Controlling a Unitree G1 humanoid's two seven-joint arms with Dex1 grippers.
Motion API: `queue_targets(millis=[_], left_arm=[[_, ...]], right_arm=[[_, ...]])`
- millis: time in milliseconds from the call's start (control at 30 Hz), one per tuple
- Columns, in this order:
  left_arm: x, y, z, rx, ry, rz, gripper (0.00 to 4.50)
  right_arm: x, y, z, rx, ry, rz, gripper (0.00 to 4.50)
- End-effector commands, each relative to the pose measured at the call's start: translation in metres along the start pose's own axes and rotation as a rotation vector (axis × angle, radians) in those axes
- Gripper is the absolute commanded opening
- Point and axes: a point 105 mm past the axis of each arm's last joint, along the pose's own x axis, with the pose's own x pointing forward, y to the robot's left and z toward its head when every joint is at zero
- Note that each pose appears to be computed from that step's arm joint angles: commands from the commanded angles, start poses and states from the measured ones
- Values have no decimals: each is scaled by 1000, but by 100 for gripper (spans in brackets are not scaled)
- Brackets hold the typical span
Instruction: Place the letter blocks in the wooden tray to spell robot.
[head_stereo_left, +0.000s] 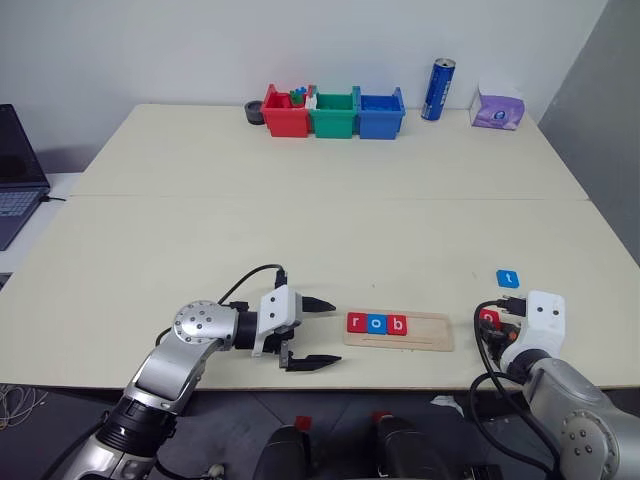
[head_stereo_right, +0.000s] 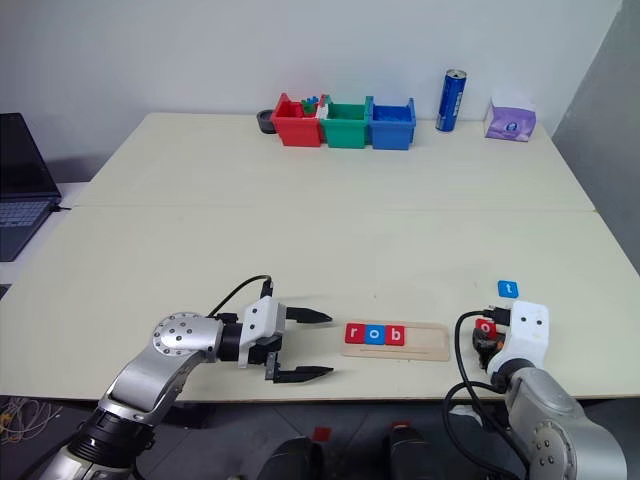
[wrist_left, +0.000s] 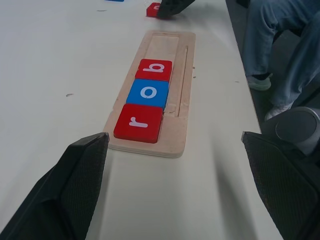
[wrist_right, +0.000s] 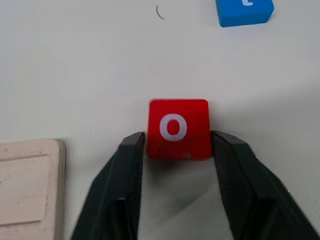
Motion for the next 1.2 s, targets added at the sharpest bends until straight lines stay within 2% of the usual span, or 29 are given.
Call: queue_targets(millis=[33,100,133,300,367,433,567,667,767,833,1000,1200], left_arm=[[-1,3,7,38,-19,10,450],[-1,3,7,39,-19,11,450],[-1,3,6,39,-18,12,450],[-2,4,5,39,-15,15,450],[-2,4,5,40,-16,16,450],[-2,5,5,41,-17,18,450],[-2,5,6,41,-19,17,450],[-2,5,8,43,-21,13,450],[-2,7,10,45,-21,17,450],[-2,8,10,46,-15,23,450],[-9,11,6,48,8,46,450],[-18,12,-4,59,54,61,450]], right_arm=[[-1,-2,0,-3,-18,-33,353],[-3,-2,7,-4,-59,-49,425],[-5,-2,13,-18,-88,-57,448],[-14,-5,49,-132,-252,-69,448],[-13,-10,57,-156,-274,-68,448],[-8,-11,68,-199,-283,10,448],[-5,0,91,-407,-236,345,448],[-14,3,83,-627,-123,546,448],[-27,-1,52,-822,74,750,448],[-23,-9,45,-893,125,777,448],[-2,-19,51,-998,117,773,448],[16,-21,49,-1024,143,795,448]])
